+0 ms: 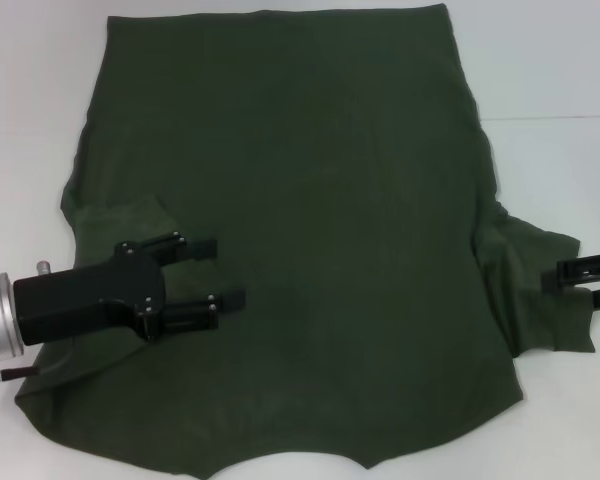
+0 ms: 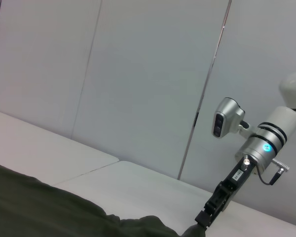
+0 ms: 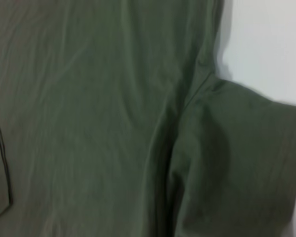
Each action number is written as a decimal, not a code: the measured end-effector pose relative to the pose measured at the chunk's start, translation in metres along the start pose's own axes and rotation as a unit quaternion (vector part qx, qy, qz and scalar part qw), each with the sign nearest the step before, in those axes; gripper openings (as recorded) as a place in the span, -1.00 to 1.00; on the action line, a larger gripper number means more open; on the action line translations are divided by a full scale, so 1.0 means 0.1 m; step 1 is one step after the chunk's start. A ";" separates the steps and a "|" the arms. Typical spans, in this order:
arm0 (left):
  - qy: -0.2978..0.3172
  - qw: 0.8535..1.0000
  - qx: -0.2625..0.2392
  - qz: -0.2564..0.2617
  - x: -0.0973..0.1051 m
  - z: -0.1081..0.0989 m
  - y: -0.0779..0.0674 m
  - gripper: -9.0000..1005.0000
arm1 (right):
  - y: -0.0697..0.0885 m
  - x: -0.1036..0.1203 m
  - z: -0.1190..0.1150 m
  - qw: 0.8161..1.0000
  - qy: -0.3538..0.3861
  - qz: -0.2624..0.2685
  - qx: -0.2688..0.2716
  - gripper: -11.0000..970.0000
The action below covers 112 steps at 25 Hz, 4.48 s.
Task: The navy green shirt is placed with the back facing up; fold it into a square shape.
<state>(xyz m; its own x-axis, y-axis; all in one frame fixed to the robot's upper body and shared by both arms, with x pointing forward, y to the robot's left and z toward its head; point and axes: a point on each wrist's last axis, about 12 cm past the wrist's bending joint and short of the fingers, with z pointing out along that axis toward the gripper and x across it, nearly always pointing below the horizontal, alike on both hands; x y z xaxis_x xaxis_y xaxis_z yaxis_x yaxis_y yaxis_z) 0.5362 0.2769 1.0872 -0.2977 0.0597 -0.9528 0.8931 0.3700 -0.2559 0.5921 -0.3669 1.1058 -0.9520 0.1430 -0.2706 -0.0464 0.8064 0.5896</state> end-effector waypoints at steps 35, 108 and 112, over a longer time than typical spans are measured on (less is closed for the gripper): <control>0.000 1.000 -0.004 0.004 -0.02 0.05 0.02 0.71 | 0.05 0.01 0.08 1.000 0.004 -0.006 -0.011 0.61; -0.021 0.999 -0.026 -0.020 -0.06 -0.04 0.06 0.72 | 1.60 -0.60 0.62 0.981 0.064 -0.179 -0.036 -0.38; -0.021 0.999 -0.026 -0.020 -0.07 -0.05 0.07 0.72 | 1.57 -0.63 0.58 0.982 0.060 -0.175 -0.024 -0.23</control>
<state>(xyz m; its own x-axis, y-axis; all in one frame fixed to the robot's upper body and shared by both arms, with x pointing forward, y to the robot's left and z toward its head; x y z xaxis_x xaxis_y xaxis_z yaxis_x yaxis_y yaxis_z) 0.5426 0.2833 1.0926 -0.3177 0.0052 -0.9482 0.8615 0.4194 -0.2864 0.6621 -0.2164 1.1715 -0.9037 -0.2101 -0.3731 -0.3894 0.7656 0.5121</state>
